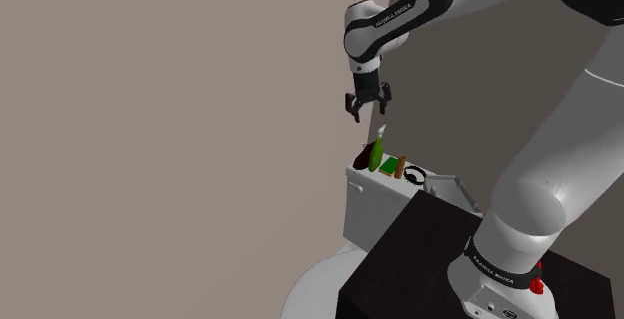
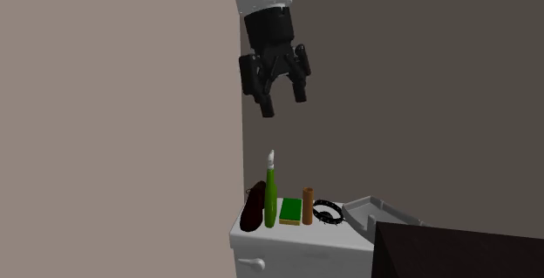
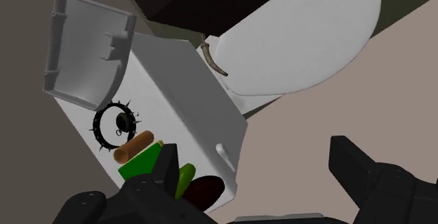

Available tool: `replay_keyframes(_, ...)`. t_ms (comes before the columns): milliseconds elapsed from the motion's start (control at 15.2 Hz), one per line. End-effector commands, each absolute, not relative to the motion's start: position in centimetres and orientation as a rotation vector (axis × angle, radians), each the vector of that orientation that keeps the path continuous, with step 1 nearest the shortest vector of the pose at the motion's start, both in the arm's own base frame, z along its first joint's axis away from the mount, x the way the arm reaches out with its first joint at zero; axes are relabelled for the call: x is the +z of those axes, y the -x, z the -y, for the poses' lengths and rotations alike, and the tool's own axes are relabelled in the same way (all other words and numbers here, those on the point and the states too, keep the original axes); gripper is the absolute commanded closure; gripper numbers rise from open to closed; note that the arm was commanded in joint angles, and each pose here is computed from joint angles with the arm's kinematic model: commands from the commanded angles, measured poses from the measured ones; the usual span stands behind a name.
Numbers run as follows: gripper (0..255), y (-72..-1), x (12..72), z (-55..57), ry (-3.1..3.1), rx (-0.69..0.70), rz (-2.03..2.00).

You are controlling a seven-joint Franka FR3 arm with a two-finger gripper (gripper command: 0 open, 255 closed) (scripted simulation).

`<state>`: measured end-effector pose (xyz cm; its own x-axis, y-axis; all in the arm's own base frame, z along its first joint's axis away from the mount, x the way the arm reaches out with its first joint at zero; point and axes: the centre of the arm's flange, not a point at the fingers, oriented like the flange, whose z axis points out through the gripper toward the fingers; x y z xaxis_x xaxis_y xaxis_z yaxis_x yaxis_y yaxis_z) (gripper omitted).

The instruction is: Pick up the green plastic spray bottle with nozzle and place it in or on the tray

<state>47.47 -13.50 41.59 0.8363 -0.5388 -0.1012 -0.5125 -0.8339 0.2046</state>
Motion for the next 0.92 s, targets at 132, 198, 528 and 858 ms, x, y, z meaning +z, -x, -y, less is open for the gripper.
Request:
replay_keyframes(132,0,-50.3,38.5,17.2,-2.793,-0.236,0.942)
replay_keyframes(198,0,-51.0,37.8,18.2,-2.780,-0.238,0.971)
replay_keyframes(528,0,-53.7,34.4,23.3,-2.707,-0.244,1.114)
replay_keyframes(858,0,-55.9,31.2,28.8,-2.627,-0.250,1.253)
